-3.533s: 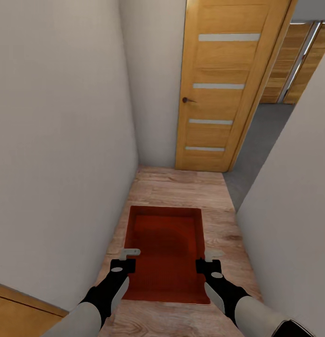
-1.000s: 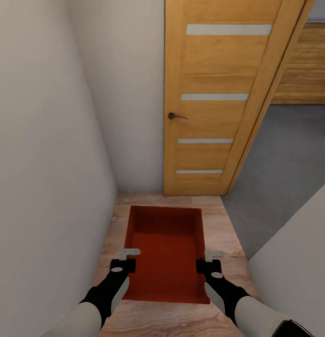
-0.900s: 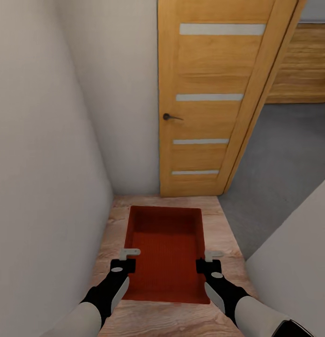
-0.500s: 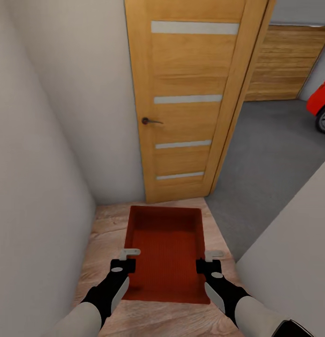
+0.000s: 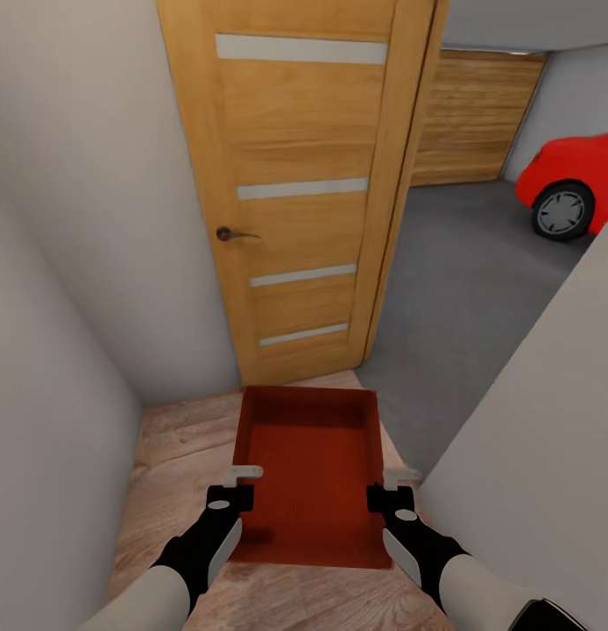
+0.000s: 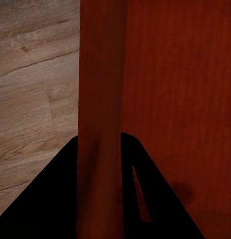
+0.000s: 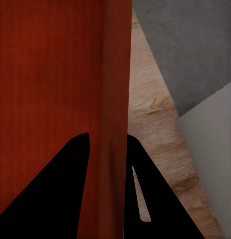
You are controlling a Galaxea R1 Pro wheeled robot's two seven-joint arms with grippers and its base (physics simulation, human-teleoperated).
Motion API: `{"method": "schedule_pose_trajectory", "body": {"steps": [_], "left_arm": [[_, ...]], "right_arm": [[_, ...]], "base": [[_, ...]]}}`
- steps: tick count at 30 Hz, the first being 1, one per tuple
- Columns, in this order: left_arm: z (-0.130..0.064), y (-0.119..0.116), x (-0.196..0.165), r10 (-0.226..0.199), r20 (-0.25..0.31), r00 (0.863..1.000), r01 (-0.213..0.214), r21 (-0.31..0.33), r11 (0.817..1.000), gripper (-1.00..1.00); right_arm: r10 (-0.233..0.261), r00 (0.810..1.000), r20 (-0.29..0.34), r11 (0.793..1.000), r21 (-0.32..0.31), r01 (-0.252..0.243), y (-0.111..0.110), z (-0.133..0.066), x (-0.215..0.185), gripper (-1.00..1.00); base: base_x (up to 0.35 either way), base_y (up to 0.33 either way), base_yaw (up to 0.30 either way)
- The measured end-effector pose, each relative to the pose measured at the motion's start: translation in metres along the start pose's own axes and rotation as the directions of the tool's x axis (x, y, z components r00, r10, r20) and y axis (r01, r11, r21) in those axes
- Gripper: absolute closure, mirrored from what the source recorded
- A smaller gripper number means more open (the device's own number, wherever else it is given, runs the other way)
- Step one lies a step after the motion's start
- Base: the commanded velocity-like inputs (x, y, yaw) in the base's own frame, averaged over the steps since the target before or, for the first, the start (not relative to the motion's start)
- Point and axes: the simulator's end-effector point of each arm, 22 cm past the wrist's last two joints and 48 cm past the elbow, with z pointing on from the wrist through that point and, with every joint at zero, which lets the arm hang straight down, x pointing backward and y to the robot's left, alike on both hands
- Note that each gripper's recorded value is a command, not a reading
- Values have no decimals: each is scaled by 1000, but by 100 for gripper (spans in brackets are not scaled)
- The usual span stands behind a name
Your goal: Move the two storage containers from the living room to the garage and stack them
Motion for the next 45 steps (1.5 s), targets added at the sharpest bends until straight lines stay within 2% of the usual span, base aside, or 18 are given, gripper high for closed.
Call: {"method": "schedule_pose_trajectory", "body": {"steps": [13, 27, 45], "left_arm": [[0, 0, 0, 0, 0, 1000, 0, 0, 1000, 100], [0, 0, 0, -1, 0, 1000, 1, -1, 1000, 100], [0, 0, 0, 0, 0, 1000, 0, 0, 1000, 100]], "right_arm": [[0, 1000, 0, 1000, -1, 0, 0, 0, 0, 100], [-1, 1000, 0, 1000, 0, 1, 0, 0, 0, 100], [0, 1000, 0, 1000, 0, 0, 0, 0, 0, 100]], "base": [[18, 8, -76], [240, 198, -7], [282, 215, -260]]}}
